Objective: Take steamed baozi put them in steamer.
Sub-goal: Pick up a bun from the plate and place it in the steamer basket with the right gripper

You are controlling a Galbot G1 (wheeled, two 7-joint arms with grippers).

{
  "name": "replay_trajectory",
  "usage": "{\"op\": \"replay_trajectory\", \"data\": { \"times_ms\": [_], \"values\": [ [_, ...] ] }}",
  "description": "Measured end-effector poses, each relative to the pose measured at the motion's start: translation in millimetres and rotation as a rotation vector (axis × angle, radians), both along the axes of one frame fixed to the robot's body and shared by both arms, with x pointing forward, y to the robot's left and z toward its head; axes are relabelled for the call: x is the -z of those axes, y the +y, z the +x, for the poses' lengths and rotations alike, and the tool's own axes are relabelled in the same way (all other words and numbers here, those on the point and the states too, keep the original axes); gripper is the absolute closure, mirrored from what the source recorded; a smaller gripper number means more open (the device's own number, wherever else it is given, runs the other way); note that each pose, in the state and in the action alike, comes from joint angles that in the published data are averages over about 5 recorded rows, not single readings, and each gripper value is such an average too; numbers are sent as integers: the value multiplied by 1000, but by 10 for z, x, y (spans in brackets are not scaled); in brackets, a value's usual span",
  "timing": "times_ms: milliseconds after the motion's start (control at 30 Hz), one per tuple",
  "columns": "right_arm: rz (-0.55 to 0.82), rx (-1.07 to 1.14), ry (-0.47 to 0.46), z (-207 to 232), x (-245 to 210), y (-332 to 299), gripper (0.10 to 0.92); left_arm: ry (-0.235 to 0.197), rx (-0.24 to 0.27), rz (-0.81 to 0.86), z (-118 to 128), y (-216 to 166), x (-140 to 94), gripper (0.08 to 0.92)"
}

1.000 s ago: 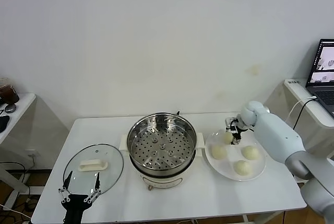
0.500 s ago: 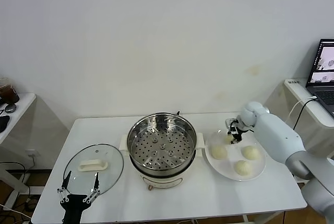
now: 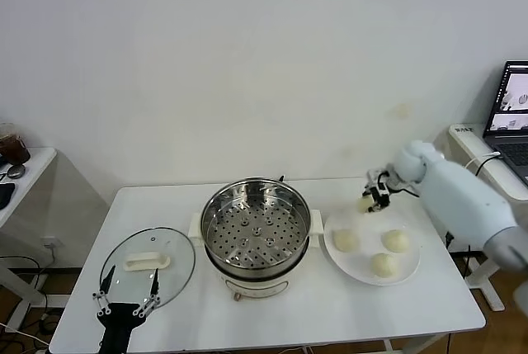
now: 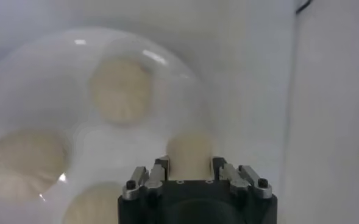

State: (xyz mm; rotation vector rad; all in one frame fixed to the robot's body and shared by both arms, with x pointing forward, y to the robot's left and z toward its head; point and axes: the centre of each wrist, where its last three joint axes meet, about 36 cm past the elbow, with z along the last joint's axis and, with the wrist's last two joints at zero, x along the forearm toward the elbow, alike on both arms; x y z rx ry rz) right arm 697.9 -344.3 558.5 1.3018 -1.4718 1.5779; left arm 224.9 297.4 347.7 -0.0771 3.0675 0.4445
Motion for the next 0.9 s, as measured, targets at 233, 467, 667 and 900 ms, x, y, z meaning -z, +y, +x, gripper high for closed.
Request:
{"op": "replay_trajectory", "data": {
  "times_ms": [233,467,667,900],
  "values": [
    [67,-196,-55,-28,-800,488,571,-8,6,-2,25,17,-32,177],
    [78,-441,-68,-79,-1313,1256,564,-18,-4,2,25,50,-74,177],
    [43,-670,-43,-163,-1327,2005,564,-26,-20,9,1,87,-121,177],
    [-31,-903,-32,-246,-1081,2566,560,-27,-37,17,-34,122,-148,177]
  ]
}}
